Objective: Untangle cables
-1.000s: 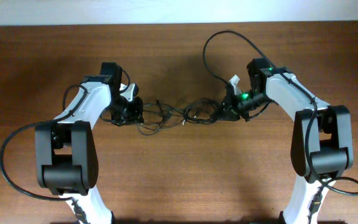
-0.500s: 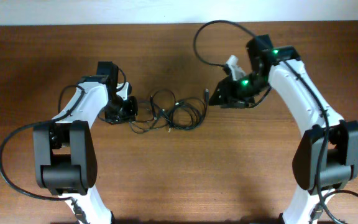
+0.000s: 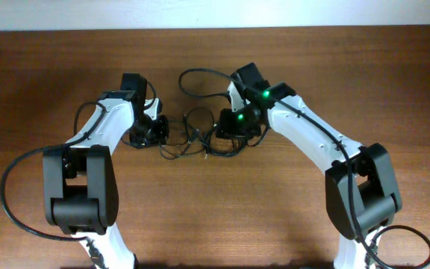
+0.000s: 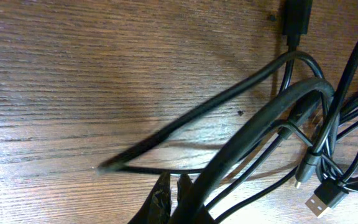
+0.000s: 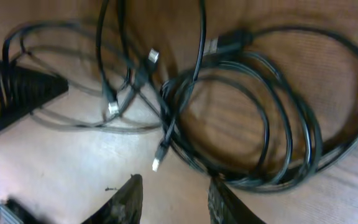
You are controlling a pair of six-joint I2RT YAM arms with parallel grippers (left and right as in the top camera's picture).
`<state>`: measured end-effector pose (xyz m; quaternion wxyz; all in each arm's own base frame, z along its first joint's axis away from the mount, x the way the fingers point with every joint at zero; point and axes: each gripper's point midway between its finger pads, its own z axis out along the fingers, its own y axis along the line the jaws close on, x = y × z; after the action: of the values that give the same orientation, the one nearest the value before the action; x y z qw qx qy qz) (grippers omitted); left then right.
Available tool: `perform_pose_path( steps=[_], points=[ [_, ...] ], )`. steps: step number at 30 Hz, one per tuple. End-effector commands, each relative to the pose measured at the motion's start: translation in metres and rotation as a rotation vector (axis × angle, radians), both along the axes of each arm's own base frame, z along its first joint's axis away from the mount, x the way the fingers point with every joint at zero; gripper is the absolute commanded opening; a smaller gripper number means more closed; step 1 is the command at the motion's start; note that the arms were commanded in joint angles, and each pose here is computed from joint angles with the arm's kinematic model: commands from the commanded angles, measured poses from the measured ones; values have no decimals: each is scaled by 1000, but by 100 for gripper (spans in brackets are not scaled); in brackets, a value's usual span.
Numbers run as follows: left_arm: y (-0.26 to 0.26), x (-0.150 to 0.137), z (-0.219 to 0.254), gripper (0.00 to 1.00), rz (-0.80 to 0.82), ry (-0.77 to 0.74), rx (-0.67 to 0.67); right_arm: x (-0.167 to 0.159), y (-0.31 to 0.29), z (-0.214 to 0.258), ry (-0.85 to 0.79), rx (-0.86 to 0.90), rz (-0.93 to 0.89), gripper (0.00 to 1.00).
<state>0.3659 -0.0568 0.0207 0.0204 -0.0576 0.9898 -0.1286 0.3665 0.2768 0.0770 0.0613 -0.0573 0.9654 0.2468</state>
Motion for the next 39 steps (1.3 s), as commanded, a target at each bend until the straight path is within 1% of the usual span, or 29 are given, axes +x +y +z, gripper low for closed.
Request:
perform_pose_path(
  steps=[1, 3, 5, 10, 13, 14, 16, 17, 18, 19, 20, 23, 26, 29, 32, 34, 36, 37, 39],
  points=[
    [-2, -1, 5, 2, 1, -12, 4, 2, 3, -19, -12, -42, -49, 35],
    [-3, -1, 5, 2, -1, -12, 4, 2, 9, -25, -25, -33, -48, 35],
    [-6, -2, 5, 3, -10, -12, 4, 1, 10, -37, -12, -61, -78, 34],
    [-18, -4, 5, 4, -42, -13, 4, -8, 29, -67, 5, -84, -35, 34],
    [-21, -4, 5, 4, -52, -16, 4, -13, 34, -73, 9, -92, -19, 22],
    [-21, -4, 5, 4, -51, -16, 4, -13, 34, -73, 9, -92, -19, 17],
    [-21, -4, 5, 4, -52, -16, 4, -13, 34, -73, 9, -92, -20, 10],
    [-21, -3, 5, 4, -51, -18, 4, -14, 33, -73, 12, -94, -21, 4],
    [-21, -3, 5, 4, -51, -17, 4, -15, 32, -73, 19, -97, -20, 4],
    [-21, -4, 5, 4, -51, -16, 4, -16, 34, -67, 27, -77, -13, 4],
    [-21, -4, 5, 3, -51, -16, 4, -17, 40, -54, 29, -20, 28, 4],
    [-21, -4, 5, 3, -51, -16, 5, -10, 39, -8, -18, 65, 81, 4],
    [-19, -4, 4, 2, -50, -13, 13, -2, 9, 36, -82, 73, 73, 4],
    [-13, -4, 3, 3, -47, -15, 50, 0, -41, 70, -125, 43, 58, 4],
    [-13, -3, 3, 4, -47, -16, 50, 3, -100, 67, -74, -61, -60, 4],
    [-13, -3, 3, 5, -33, -13, 52, 6, -130, 61, -31, -90, -129, 4],
    [-8, -4, 2, 5, 12, -1, 77, 7, -148, 57, -8, -114, -170, 4],
    [-4, -4, 1, 5, 37, 2, 99, 8, -167, 53, 11, -152, -211, 4],
    [0, -4, 1, 5, 62, 6, 123, 6, -182, 47, 28, -195, -241, 4]
  ],
)
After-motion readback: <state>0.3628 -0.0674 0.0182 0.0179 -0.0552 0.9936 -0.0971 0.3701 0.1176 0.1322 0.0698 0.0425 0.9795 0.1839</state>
